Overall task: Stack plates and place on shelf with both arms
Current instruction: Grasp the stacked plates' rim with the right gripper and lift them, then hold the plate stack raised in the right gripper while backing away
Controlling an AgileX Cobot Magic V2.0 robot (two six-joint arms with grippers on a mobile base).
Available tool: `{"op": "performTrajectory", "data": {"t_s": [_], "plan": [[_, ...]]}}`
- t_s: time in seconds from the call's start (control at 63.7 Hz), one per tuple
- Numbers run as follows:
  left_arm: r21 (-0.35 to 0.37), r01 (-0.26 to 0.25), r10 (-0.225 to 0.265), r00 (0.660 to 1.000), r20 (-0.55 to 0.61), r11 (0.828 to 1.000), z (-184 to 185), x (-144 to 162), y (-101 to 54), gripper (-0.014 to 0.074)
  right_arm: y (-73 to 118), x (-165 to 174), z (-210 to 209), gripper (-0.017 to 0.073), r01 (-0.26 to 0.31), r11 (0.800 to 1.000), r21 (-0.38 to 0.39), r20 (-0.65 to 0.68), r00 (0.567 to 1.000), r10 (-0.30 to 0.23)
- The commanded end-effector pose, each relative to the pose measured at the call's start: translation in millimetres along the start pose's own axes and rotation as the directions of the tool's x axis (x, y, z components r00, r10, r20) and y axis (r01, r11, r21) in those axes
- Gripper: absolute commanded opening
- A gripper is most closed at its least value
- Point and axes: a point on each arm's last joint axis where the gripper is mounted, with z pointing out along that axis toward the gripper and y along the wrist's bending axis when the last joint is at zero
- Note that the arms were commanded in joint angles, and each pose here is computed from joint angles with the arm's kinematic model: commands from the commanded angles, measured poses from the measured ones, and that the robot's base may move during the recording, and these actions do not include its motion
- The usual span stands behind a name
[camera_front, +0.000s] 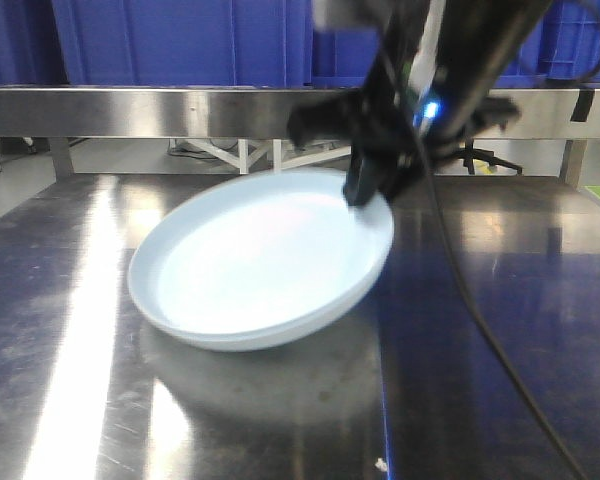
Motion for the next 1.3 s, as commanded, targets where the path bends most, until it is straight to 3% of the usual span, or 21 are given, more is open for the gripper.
{"op": "performTrajectory", "data": {"t_s": [0.0,0.204,0.392,0.58,0.816,1.286], "plan": [[0.024,0.008,-0.010,0.995,0.101,1.000,-6,-14,-3.2,0.0085,-7.8,-29,-49,0.0057,0.002,1.000,-0.026,0.224,0.975,0.004],[0.024,0.008,-0.010,0.995,0.101,1.000,-6,-14,-3.2,0.0085,-51.3,-24,-107,0.0057,-0.098,0.994,0.039,0.350,0.934,0.078],[0.024,0.008,-0.010,0.995,0.101,1.000,-6,-14,-3.2,0.0085,-83.1,16,-156,0.0057,-0.190,0.976,0.103,0.447,0.886,0.125],[0.024,0.008,-0.010,0.995,0.101,1.000,-6,-14,-3.2,0.0085,-83.6,66,-192,0.0057,-0.210,0.972,0.107,0.521,0.844,0.125],[0.024,0.008,-0.010,0.995,0.101,1.000,-6,-14,-3.2,0.0085,-83.8,113,-198,0.0057,-0.223,0.968,0.114,0.542,0.831,0.128],[0.024,0.008,-0.010,0.995,0.101,1.000,-6,-14,-3.2,0.0084,-83.6,123,-195,0.0057,-0.223,0.968,0.115,0.536,0.834,0.129]]}}
